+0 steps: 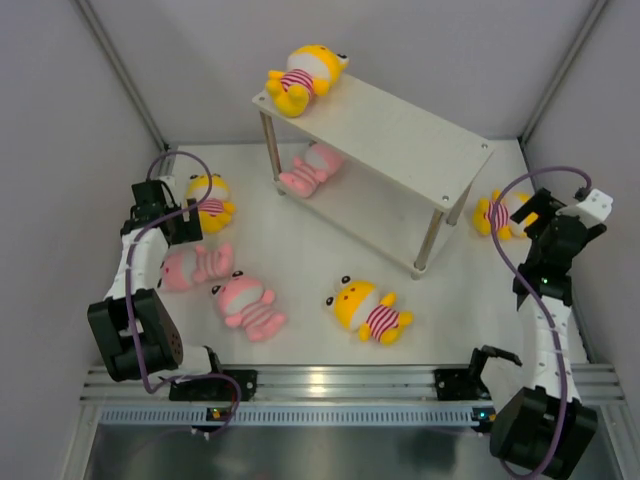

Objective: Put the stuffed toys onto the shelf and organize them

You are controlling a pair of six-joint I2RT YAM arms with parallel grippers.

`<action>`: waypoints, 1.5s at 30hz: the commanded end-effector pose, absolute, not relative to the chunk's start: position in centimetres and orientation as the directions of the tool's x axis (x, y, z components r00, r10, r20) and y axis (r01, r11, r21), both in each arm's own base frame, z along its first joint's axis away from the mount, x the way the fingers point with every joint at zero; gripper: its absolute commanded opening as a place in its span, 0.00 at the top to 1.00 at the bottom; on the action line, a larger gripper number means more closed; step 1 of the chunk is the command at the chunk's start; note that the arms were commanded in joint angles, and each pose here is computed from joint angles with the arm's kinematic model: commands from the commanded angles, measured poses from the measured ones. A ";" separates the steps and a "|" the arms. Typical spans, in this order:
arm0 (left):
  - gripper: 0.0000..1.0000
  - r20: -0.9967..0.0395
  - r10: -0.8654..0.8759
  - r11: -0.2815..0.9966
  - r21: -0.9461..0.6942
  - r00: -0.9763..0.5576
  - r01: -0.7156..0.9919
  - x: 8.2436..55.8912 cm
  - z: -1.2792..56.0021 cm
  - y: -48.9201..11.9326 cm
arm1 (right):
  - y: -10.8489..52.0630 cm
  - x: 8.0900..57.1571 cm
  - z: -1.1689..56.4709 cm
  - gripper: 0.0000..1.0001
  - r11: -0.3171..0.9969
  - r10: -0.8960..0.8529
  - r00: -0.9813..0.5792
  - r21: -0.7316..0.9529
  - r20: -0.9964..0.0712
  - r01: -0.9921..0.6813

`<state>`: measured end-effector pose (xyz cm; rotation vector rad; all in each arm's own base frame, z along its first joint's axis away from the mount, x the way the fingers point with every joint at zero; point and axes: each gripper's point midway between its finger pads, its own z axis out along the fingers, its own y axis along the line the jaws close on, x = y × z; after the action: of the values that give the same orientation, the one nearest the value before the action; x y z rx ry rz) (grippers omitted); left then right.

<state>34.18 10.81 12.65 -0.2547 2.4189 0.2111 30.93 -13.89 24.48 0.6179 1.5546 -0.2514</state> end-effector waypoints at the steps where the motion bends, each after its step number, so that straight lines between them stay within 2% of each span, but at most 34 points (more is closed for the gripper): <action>1: 0.01 -0.706 -0.093 0.973 0.085 -0.702 -0.214 35.4 14.3 10.7 | -14.9 31.6 24.2 0.01 0.799 0.260 -0.022 0.202 -0.965 0.566; 4: 0.01 -0.708 -0.054 0.976 0.113 -0.704 -0.188 35.5 15.2 11.0 | -15.2 33.6 20.5 0.01 0.785 0.350 -0.173 0.188 -0.921 0.590; 5: 0.01 -0.696 -0.040 0.974 0.133 -0.717 -0.183 35.3 15.1 11.2 | -15.0 34.0 17.6 0.01 0.784 0.400 -0.261 0.180 -0.879 0.593; 7: 0.01 -0.667 -0.013 0.972 0.167 -0.745 -0.167 34.8 15.0 11.6 | -14.5 34.8 16.2 0.01 0.780 0.460 -0.284 0.230 -0.841 0.582; 12: 0.01 -0.641 0.008 0.957 0.228 -0.768 -0.180 34.3 15.1 12.7 | -14.0 36.5 13.1 0.01 0.748 0.540 -0.252 0.321 -0.803 0.581; 16: 0.01 -0.639 -0.004 0.961 0.211 -0.769 -0.180 34.4 14.8 12.5 | -13.8 38.1 11.6 0.01 0.759 0.555 -0.278 0.340 -0.784 0.555; 20: 0.01 -0.643 -0.004 0.964 0.201 -0.766 -0.174 34.6 14.9 12.3 | -12.5 40.3 11.1 0.14 0.799 0.553 -0.316 0.384 -0.771 0.462; 21: 0.01 -0.643 -0.004 0.963 0.204 -0.765 -0.176 34.6 14.9 12.3 | -12.3 40.5 11.2 0.15 0.788 0.573 -0.307 0.408 -0.760 0.461; 31: 0.01 -0.632 -0.003 0.957 0.223 -0.775 -0.185 34.6 14.6 12.8 | -9.3 41.5 7.5 0.15 0.751 0.649 -0.369 0.484 -0.665 0.449; 38: 0.01 -0.626 -0.001 0.958 0.223 -0.780 -0.180 34.6 14.4 12.8 | -8.9 42.5 9.2 0.11 0.769 0.623 -0.347 0.467 -0.701 0.435; 45: 0.01 -0.621 0.004 0.956 0.232 -0.784 -0.179 34.5 14.3 12.9 | -9.9 43.0 8.5 0.09 0.772 0.610 -0.344 0.437 -0.714 0.461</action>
<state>33.58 12.38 12.66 -0.1303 2.4934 0.3366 41.32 -9.22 6.76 0.8356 2.0664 0.2188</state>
